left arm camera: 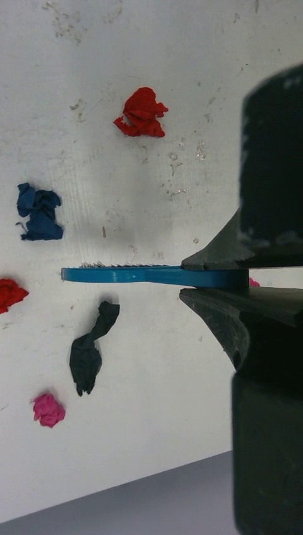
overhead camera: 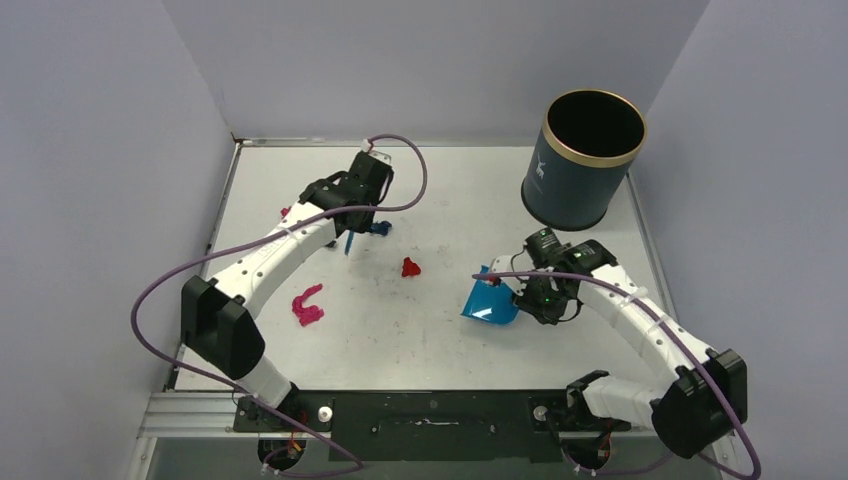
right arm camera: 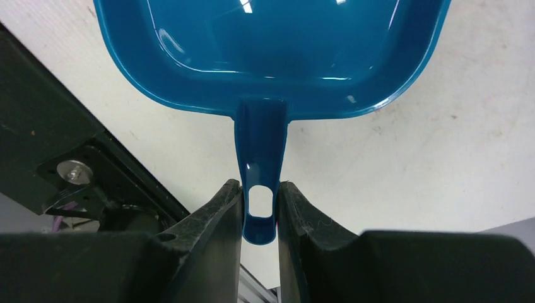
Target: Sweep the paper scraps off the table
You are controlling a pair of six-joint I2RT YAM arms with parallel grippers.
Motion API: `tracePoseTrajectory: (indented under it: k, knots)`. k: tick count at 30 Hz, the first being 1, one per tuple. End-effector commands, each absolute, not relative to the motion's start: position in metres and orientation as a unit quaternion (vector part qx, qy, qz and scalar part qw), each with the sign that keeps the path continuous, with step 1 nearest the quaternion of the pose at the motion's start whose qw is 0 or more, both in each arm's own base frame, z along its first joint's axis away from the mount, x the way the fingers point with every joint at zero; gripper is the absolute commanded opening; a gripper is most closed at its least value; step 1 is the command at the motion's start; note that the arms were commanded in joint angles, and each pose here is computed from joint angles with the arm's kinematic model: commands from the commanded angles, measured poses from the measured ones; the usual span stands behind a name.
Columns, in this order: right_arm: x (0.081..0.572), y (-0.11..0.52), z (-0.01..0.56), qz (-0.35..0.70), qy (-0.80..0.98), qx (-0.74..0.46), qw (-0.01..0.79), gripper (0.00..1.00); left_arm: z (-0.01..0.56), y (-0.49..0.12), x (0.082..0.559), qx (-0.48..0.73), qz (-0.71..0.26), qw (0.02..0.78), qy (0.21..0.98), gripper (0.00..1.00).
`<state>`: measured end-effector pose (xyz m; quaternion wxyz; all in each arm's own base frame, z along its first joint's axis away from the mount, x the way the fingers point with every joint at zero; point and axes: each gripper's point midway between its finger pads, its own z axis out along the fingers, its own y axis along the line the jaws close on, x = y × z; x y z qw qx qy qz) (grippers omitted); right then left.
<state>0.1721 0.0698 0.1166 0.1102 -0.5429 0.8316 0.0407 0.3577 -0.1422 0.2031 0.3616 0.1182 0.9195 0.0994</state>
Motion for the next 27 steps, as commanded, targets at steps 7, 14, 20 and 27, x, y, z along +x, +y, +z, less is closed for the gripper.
tracePoseTrajectory:
  k: [7, 14, 20, 27]
  knots:
    - [0.207, 0.106, 0.065, -0.023, 0.849, -0.519, 0.101, 0.05, 0.158, -0.185, 0.36, 0.156, 0.081, 0.294, 0.939, 0.0]
    - [0.221, 0.114, 0.045, -0.032, 0.85, -0.519, 0.086, 0.05, 0.122, -0.225, 0.356, 0.181, 0.002, 0.238, 0.954, 0.0]
    - [0.228, 0.129, 0.036, -0.011, 0.849, -0.521, 0.083, 0.05, 0.121, -0.277, 0.334, 0.196, -0.103, 0.218, 0.951, 0.0]
    - [0.224, 0.152, 0.04, 0.029, 0.838, -0.541, 0.073, 0.05, 0.145, -0.33, 0.308, 0.222, -0.199, 0.206, 0.932, 0.0]
